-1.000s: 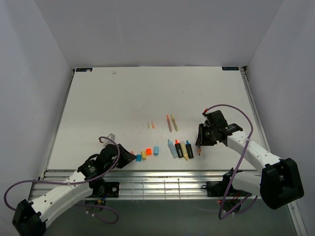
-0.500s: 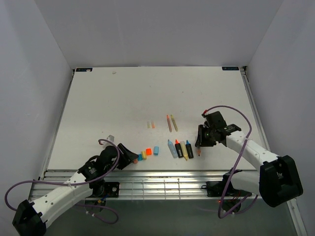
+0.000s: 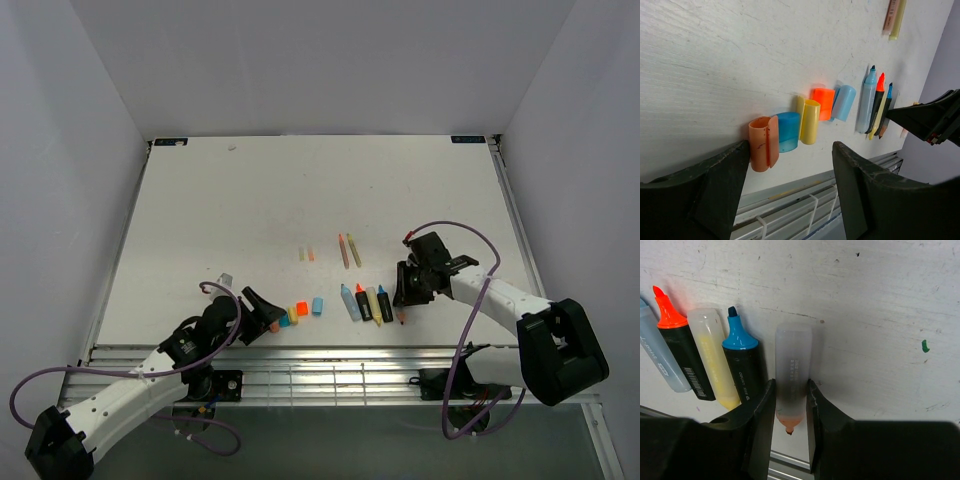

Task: Open the pen caps

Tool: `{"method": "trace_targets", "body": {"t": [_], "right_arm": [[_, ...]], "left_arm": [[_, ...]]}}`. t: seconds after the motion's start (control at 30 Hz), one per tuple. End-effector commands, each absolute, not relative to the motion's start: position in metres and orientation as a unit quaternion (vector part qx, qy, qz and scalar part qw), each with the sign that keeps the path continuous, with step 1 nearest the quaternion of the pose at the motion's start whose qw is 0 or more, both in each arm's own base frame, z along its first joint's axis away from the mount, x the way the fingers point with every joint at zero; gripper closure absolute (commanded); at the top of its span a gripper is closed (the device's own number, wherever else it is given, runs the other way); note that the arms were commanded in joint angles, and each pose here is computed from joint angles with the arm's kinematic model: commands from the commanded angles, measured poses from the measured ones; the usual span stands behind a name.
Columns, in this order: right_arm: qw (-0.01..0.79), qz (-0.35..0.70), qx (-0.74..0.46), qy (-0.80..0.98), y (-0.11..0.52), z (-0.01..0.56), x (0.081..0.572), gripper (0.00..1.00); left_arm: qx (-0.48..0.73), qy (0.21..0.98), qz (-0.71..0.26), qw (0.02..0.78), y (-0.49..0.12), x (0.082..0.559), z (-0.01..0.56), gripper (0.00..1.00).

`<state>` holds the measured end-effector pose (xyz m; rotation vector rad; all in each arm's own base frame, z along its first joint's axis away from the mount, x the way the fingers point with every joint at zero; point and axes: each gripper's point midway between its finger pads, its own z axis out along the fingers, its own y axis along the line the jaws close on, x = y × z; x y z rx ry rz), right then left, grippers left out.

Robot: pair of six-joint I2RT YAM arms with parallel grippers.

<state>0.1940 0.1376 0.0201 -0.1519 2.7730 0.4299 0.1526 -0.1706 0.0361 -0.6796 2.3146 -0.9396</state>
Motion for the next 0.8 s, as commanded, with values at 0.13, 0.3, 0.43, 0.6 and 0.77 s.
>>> {"method": "trace_targets", "body": {"t": [0.13,0.3,0.43,0.6,0.77], "right_arm": [[0.179,0.146,-0.053,0.971,0.141,0.026,0.202,0.67],[0.210,0.152,-0.050,0.965,0.144,0.051,0.213,0.52],[0.232,0.142,-0.043,0.961,0.142,0.072,0.224,0.37],[0.272,0.092,0.005,0.958,0.114,0.107,0.252,0.18],[0.300,0.014,0.143,0.943,0.021,0.124,0.281,0.05]], "left_arm": [[-0.280,0.884,-0.279,0.250,-0.147,0.140,0.007,0.16],[-0.287,0.884,-0.268,0.254,-0.143,0.141,0.009,0.12],[-0.280,0.887,-0.260,0.260,-0.143,0.145,0.016,0.06],[-0.269,0.890,-0.259,0.261,-0.147,0.148,0.027,0.02],[-0.260,0.891,-0.266,0.260,-0.152,0.150,0.036,0.02]]}}
